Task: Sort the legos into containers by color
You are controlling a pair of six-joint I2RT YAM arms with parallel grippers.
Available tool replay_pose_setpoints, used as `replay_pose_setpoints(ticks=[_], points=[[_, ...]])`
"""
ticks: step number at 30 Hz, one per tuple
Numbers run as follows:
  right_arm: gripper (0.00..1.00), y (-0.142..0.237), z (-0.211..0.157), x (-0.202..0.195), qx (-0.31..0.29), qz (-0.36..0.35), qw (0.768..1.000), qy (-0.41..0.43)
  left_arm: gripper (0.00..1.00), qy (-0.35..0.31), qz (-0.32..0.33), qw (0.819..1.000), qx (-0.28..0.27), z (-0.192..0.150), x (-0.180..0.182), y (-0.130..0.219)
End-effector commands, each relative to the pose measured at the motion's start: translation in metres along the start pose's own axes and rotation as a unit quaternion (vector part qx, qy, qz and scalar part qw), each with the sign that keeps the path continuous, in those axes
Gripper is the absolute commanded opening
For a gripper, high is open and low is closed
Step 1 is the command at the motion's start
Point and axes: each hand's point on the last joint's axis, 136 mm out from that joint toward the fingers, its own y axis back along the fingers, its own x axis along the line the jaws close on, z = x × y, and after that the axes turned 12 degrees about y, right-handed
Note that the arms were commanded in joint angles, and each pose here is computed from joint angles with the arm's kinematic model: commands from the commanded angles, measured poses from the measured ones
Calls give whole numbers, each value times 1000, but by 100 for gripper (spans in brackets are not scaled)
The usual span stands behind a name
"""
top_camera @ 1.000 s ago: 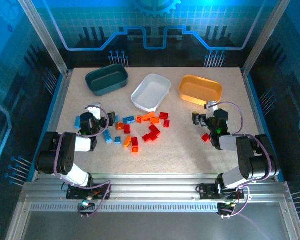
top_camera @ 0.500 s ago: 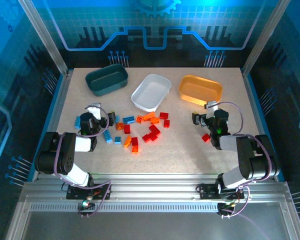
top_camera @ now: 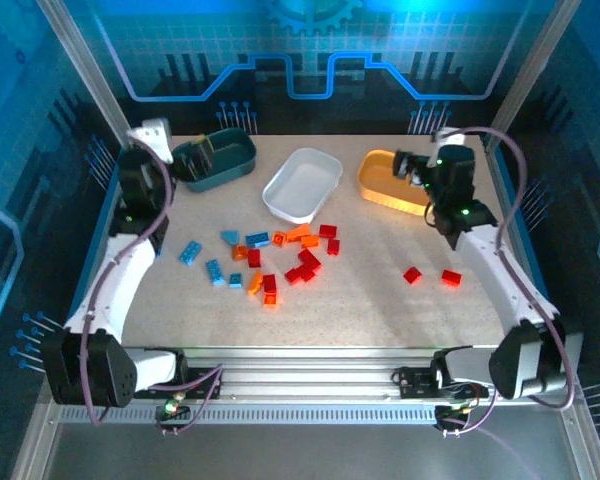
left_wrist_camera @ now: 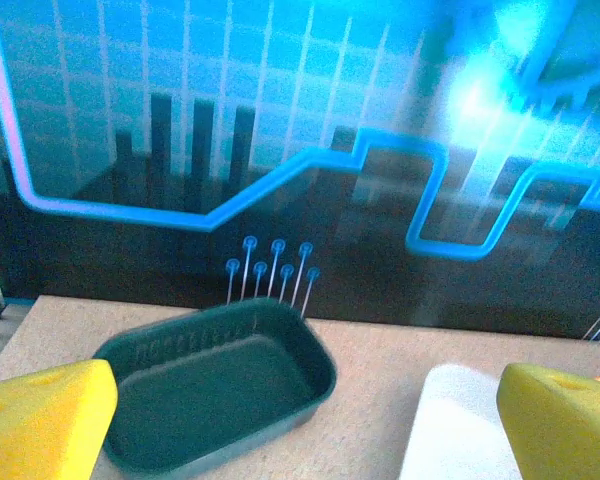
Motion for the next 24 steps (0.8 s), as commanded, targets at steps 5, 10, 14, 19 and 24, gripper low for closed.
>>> replay_pose_setpoints(ticks=[5,10,14,19,24], points=[[92,-6,-108,-45,211,-11,946,-246,99,66,36,977,198,-55,19,-34],[90,-14,-133,-43,267,-13,939,-218,87,41,70,949,304,-98,43,-85],[90,-22,-152,-35,289,0,927,-240,76,34,98,924,367,-135,64,-123],[93,-33,-169,-22,313,18,912,-264,79,-28,107,901,421,-179,86,-157],[94,-46,-179,-8,339,32,905,-255,81,-88,89,896,426,-202,90,-179]])
